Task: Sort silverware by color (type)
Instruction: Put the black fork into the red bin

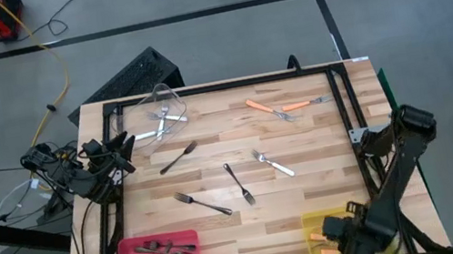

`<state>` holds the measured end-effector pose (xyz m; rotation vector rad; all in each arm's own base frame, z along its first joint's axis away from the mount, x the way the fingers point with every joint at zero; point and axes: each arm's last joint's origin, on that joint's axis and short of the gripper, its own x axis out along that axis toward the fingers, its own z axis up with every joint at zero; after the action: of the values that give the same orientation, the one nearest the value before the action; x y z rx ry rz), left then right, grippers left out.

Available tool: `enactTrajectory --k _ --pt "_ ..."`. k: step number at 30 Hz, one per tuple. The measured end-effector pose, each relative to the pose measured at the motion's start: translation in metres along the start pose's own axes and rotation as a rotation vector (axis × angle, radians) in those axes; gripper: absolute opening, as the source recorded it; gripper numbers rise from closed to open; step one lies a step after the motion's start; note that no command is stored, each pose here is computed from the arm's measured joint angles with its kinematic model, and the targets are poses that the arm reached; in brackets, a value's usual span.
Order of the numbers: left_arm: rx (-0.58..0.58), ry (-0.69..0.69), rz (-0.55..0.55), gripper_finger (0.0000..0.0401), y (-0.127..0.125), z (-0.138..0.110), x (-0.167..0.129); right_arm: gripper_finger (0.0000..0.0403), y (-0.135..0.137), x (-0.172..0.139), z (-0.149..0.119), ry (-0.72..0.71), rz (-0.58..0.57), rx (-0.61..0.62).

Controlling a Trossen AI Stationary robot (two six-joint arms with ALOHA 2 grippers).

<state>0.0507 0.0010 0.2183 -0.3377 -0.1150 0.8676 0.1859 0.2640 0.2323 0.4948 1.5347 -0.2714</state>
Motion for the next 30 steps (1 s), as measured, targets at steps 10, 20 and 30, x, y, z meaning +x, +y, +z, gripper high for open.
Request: enactTrajectory --k 10,20,30 --pt "0.0 0.0 0.0 0.0178 0.0 0.0 0.0 0.0155 -0.032 -0.037 0.075 -0.249 0.003 -0.042" --pt "-0.001 0.002 -0.003 0.0178 0.0 0.0 0.0 0.0154 -0.067 -0.044 0.165 -0.489 -0.06 -0.01" --pt "-0.005 0.013 -0.018 0.0178 -0.001 0.0 0.0 0.0154 -0.069 0.002 0.245 -0.642 -0.057 -0.056"
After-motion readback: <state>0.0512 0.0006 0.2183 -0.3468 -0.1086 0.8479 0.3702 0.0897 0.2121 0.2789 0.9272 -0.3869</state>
